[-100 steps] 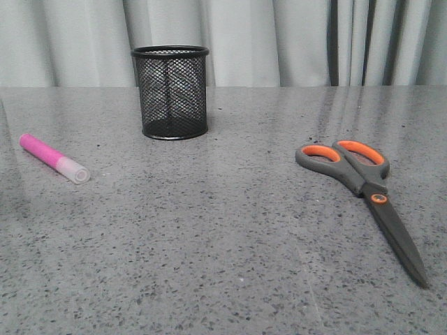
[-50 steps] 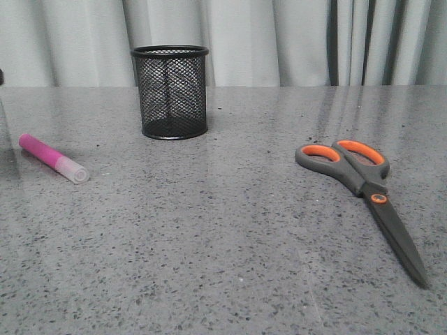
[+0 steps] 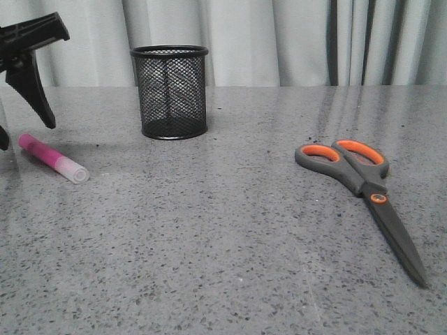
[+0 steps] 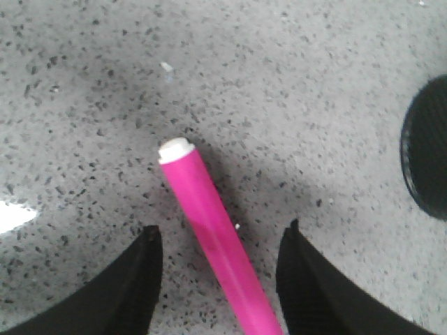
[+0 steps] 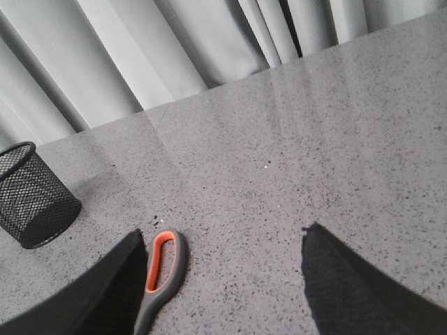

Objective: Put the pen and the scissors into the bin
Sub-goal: 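Lower the left gripper onto the pink marker and close on it, then lift the pink marker with the left gripper toward the mesh cup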

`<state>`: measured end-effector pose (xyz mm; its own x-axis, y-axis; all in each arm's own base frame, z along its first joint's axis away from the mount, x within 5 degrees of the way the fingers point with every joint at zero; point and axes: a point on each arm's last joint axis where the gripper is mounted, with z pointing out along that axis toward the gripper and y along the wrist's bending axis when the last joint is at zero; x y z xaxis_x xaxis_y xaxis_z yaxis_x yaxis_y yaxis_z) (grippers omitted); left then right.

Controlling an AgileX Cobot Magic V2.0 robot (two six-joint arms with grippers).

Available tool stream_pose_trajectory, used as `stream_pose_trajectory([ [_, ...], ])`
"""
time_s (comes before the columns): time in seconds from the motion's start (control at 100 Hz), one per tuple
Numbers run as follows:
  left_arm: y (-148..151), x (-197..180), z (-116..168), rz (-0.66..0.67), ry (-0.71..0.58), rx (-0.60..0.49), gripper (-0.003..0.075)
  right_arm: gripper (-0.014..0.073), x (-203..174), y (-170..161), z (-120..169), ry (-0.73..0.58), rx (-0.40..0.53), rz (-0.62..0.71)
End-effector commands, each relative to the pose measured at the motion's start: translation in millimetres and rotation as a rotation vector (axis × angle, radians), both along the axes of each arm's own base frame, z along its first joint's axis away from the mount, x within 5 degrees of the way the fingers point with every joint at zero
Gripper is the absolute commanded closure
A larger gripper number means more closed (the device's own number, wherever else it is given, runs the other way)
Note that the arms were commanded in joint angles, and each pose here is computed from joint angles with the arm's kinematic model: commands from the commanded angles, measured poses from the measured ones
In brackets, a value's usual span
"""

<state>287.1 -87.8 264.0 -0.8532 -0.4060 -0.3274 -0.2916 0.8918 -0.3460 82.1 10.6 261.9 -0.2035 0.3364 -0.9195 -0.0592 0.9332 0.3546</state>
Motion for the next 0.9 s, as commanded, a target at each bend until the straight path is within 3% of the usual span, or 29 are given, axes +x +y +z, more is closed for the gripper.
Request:
stream_pose_trajectory([
  [0.0,-3.4,3.8,14.2,0.036,-0.061,-0.034,0.0372,0.0162,2.1,0.7,17.0,-0.081,0.010,0.004],
  [0.19,-6.1,9.4,0.4,0.051,-0.006,-0.040,0.0441,0.0163,2.1,0.7,17.0,-0.081,0.013,0.004],
  [0.49,-7.0,12.5,-8.1,0.061,0.022,-0.036,0.0463,0.0163,2.0,0.7,15.6,-0.065,0.011,0.004],
  [0.76,-5.6,6.6,-37.6,-0.010,0.202,0.051,0.0699,0.0163,1.6,1.0,13.1,-0.035,0.032,0.004],
  [0.89,-8.0,11.7,-36.7,-0.082,0.137,0.060,0.0733,0.0163,1.5,1.1,11.9,-0.020,0.035,0.005],
])
